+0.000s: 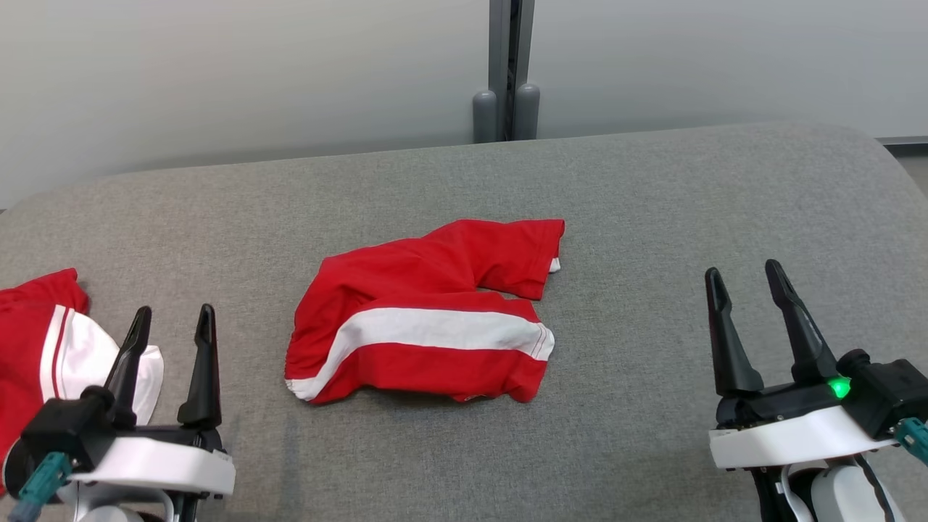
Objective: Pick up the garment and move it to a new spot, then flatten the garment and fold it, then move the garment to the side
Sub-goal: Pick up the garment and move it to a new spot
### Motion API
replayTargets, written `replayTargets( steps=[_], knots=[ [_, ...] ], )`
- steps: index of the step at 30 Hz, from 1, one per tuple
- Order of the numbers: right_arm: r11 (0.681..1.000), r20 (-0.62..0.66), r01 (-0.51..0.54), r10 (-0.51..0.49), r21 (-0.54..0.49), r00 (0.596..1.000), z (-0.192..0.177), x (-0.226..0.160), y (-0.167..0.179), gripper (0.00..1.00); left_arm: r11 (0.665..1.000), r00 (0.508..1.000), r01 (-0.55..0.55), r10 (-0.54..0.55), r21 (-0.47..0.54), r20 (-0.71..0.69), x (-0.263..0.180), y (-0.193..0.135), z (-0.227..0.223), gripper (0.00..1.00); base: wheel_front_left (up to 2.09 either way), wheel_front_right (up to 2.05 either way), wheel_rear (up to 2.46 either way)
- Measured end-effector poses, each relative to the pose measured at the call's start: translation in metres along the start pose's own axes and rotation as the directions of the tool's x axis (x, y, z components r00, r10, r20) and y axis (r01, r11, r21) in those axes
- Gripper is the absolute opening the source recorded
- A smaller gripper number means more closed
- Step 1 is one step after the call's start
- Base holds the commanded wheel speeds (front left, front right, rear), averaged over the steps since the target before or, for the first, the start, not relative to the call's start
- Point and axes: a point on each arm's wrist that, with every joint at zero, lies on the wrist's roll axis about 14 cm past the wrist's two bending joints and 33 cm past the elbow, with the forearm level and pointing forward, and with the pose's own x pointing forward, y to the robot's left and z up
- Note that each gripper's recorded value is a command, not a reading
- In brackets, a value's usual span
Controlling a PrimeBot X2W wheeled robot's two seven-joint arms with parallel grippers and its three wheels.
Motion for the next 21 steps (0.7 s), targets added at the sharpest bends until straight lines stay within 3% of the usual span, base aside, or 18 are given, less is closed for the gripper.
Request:
replayTargets(
  steps=[5,21],
  knots=[
    [1.0,-0.003,0.004,-0.004,-0.031,1.0,0.0,-0.003,-0.002,1.0,0.999,0.999,-0.044,0.044,0.001,0.006,-0.016,0.008,-0.004,1.0,0.0,0.0,0.0],
    [0.996,-0.038,0.02,-0.024,-0.081,0.999,-0.008,-0.012,-0.01,1.0,0.999,0.999,-0.034,0.034,0.0,0.008,-0.026,-0.001,-0.014,1.0,0.0,0.0,0.0]
  ],
)
